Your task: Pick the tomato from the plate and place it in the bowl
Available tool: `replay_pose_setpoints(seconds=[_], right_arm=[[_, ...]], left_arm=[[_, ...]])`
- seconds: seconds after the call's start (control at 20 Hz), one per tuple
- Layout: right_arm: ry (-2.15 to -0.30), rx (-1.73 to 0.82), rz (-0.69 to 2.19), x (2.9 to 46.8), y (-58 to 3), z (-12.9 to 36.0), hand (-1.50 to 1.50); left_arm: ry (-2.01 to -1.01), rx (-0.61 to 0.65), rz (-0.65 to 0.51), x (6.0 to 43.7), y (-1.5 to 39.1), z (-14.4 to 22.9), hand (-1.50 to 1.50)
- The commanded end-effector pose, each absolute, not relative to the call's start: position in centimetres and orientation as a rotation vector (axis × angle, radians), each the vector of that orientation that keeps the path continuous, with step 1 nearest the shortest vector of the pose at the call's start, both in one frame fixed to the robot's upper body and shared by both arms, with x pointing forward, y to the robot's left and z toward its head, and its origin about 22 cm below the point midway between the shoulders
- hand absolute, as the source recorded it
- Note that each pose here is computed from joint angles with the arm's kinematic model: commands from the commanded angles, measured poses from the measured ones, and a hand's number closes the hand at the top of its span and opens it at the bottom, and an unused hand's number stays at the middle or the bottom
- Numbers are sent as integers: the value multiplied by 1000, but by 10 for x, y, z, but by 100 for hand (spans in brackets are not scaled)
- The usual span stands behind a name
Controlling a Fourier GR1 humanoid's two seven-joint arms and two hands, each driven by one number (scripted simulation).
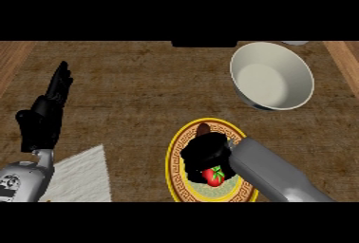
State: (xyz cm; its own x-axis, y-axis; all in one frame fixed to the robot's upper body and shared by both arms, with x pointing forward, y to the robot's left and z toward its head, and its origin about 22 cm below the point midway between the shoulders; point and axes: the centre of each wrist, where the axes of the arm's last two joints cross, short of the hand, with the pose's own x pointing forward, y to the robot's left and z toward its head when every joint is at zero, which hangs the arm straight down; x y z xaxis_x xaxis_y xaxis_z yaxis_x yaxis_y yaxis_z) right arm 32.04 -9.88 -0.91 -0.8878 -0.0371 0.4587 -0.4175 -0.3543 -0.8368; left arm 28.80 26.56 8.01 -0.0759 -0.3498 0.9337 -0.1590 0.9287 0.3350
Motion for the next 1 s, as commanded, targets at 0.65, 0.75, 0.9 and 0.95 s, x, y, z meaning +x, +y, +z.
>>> replay_pose_setpoints(seconds=[0.65, 0.75, 0.9, 0.95], right_arm=[[-1676, -80, 1196, 251, -44, 34, 150], [-1712, -122, 1062, 235, -44, 50, 150], [-1747, -259, 906, 222, -48, 89, 150], [-1719, -279, 872, 205, -45, 86, 150]], left_arm=[[-1604, 443, -126, 280, 282, 73, 0], [-1591, 442, -120, 278, 278, 67, 0], [-1595, 459, -122, 275, 291, 73, 0], [-1599, 428, -137, 269, 287, 69, 0]])
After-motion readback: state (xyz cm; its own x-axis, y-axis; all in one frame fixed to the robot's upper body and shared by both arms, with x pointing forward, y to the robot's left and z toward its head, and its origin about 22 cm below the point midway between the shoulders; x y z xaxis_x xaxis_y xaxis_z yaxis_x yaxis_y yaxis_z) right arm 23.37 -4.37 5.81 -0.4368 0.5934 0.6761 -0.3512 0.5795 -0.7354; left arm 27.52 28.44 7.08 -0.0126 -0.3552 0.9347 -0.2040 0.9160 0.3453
